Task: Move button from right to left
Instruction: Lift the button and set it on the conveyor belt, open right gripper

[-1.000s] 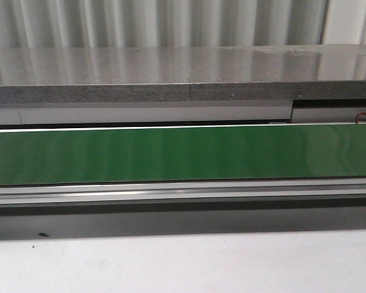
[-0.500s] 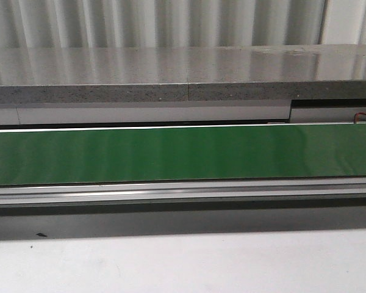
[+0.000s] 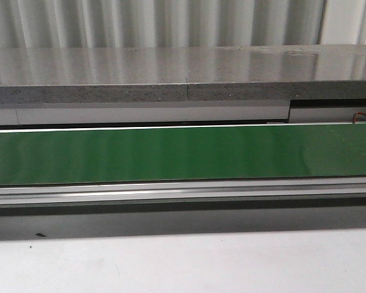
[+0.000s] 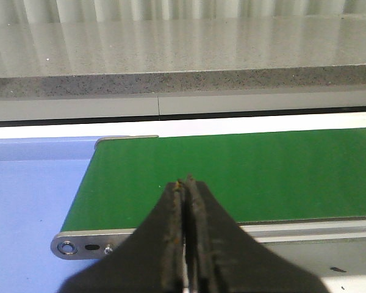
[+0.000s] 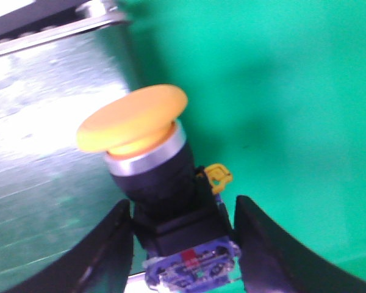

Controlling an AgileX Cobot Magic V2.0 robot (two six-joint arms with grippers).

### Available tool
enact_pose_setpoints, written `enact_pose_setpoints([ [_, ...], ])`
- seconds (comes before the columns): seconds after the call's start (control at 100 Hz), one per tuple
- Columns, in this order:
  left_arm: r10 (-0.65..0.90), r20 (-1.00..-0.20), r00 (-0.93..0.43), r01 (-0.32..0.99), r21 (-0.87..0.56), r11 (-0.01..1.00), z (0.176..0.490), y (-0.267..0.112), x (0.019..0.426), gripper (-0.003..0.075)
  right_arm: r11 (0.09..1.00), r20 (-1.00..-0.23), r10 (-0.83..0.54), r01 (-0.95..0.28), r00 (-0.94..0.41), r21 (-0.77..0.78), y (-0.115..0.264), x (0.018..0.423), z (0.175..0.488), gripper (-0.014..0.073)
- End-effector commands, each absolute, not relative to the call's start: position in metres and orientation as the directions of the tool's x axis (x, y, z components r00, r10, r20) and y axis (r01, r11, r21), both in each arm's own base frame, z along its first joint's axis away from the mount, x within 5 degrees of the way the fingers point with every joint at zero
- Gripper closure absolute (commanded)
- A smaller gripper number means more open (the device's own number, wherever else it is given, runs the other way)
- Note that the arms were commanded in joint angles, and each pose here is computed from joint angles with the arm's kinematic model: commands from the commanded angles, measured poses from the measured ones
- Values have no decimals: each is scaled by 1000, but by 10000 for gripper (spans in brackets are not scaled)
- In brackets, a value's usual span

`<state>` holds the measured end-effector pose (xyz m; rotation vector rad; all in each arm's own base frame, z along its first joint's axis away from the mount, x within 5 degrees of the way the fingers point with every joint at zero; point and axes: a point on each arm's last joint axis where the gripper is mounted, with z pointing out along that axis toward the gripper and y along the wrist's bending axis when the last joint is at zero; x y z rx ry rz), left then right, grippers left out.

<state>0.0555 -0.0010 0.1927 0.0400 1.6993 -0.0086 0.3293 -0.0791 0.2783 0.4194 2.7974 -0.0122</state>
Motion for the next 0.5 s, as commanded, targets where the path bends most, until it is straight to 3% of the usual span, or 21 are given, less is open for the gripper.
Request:
enact_pose_setpoints([
  [0.0,4,-999,-54,44,2,999,189,-2,55,741,957,-371,287,284,-883,62,-61,330,300,401],
  [0.18,4,-999,-54,44,2,999,189,-2,55,741,947,-331,319,305,-888,96,-34,341,287,401],
  [0.39,4,-999,-54,44,2,999,189,-2,55,741,941,-255,338,327,-906,87,-32,354,258,399],
  [0.49,4,-999,-54,44,2,999,189,-2,55,741,941,-240,339,328,-910,83,-32,356,252,342],
])
